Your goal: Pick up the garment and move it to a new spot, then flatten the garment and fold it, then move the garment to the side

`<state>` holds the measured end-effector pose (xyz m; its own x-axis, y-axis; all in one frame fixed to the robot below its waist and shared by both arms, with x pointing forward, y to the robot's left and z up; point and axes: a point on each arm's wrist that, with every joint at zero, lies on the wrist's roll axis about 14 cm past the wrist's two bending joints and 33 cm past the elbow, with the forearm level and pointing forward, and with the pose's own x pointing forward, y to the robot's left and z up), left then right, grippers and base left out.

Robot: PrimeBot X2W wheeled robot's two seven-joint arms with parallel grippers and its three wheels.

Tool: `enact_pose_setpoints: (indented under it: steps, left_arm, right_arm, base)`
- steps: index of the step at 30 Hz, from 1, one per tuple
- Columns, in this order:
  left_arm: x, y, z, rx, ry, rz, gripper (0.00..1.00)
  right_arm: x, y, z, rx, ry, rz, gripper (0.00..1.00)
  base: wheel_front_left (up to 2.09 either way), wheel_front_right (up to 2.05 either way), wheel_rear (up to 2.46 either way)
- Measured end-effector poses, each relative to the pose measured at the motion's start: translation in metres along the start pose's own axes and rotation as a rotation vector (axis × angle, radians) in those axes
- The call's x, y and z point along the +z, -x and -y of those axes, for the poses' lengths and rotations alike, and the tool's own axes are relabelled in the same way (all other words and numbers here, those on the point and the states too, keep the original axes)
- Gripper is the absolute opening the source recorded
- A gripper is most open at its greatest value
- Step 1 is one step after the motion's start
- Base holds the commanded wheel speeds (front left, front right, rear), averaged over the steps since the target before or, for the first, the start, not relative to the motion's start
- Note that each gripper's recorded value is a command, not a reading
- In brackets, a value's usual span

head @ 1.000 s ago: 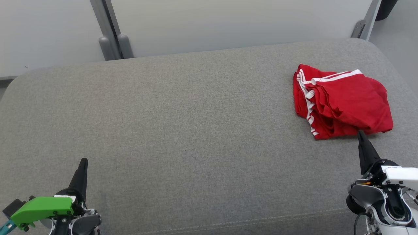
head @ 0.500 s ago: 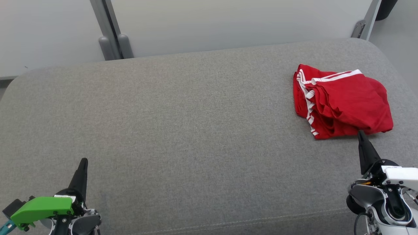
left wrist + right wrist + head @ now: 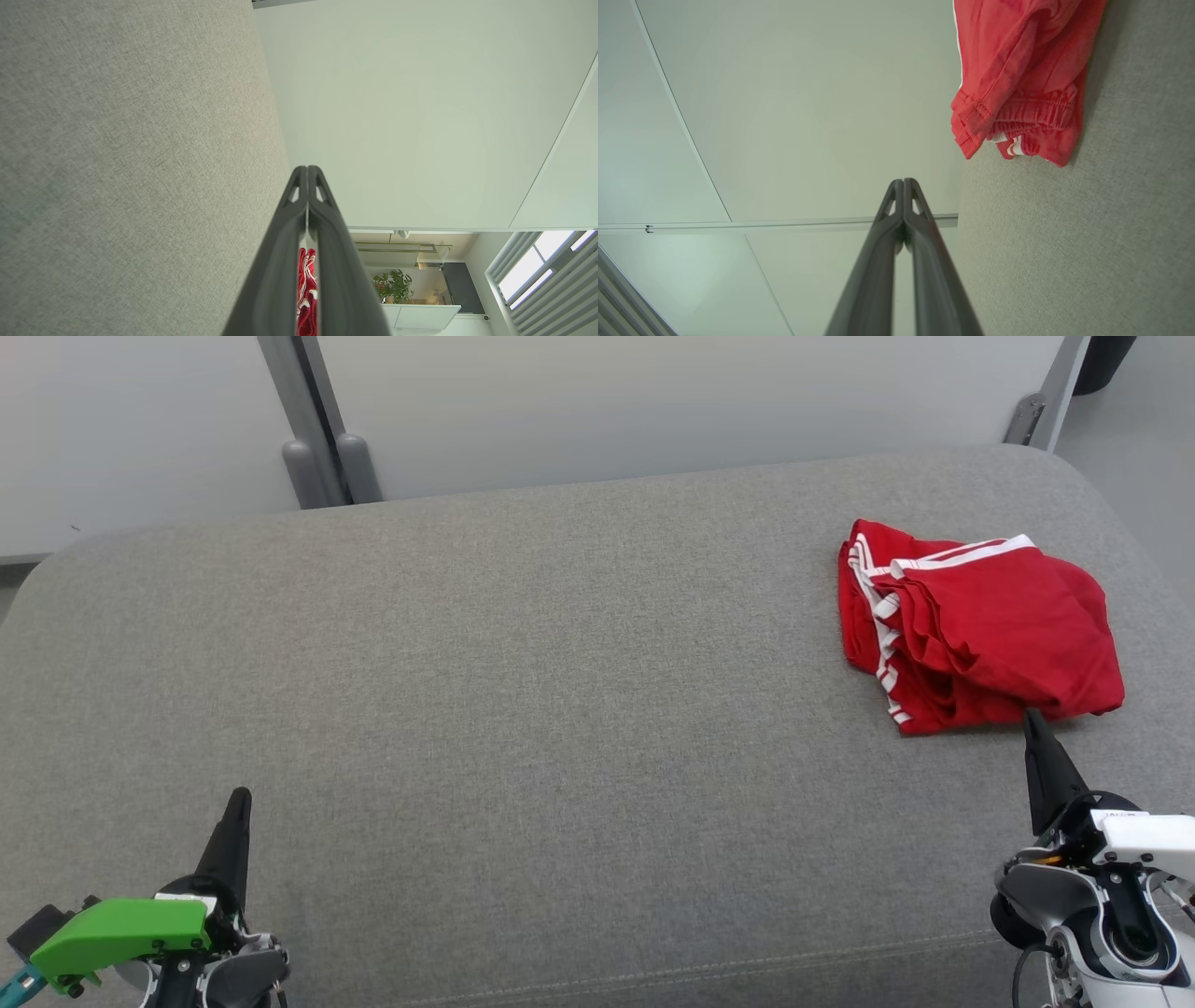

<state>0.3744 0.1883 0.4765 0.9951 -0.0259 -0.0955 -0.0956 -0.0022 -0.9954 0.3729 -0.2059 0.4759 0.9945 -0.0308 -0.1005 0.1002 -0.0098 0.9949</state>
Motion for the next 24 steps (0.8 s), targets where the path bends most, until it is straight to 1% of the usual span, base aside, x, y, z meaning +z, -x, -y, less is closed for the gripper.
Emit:
enact_pose_setpoints:
  steps: [24]
  left_arm:
    - [-0.0001, 0.0, 0.0001, 0.0, 0.0, 0.0, 0.0]
  right_arm:
    - [0.0001, 0.0, -0.0001, 0.0, 0.0, 0.0, 0.0]
  base:
    - [0.0, 0.0, 0.0]
